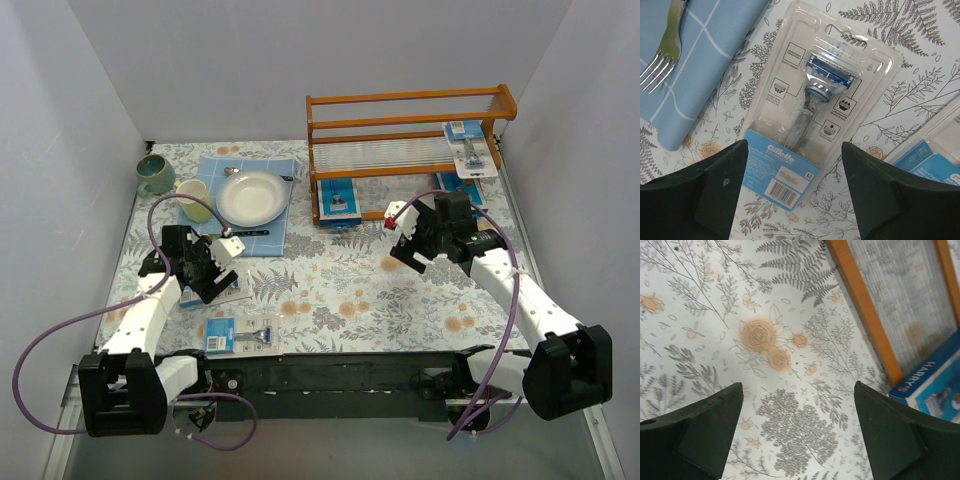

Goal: Place and organize the shaving razors onto the shelf

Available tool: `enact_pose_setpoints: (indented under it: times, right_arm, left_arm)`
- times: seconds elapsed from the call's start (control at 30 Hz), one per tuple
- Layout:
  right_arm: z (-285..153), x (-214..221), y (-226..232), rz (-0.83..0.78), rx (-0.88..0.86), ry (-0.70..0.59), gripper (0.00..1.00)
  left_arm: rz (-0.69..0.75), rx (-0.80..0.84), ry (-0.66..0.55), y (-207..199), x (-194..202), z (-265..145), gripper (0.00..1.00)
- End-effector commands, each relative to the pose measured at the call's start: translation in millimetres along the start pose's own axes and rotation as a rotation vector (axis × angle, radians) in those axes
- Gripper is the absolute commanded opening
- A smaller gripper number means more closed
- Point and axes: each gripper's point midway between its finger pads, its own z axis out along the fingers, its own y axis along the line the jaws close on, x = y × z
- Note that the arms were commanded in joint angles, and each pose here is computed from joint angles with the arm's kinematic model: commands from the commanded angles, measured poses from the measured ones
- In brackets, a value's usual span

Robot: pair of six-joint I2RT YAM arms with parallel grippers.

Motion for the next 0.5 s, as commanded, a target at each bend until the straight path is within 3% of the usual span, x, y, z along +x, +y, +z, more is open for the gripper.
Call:
enact_pose_setpoints:
  times: [0.0,0.13,0.37,0.4,0.47]
  right_arm:
    - [-4,-21,9,0.144,-0.051,-0.026,0.99]
    - [-4,-26,10,0.164,-0.053,-0.023,0.99]
    - [-1,-24,18,0.207,-0.062,-0.024,0.99]
    - [-1,-25,21,0.206,-0.071,-0.033,0.99]
    - [-1,-25,24,0.207,-0.086,-0.038,0.99]
  left_arm:
    - [0.102,-0.006,-0.068,4,-8,13,0.73]
    - [0.103,-0.016,-0.005,12,7,31,0.66]
    - [0.159,0.121,-0.032,-15,11,46,0.55]
    - [0.161,0.168,-0.040,-24,12,48,0.46]
    - [0.191,0.257,-0.031,-43,17,45,0.38]
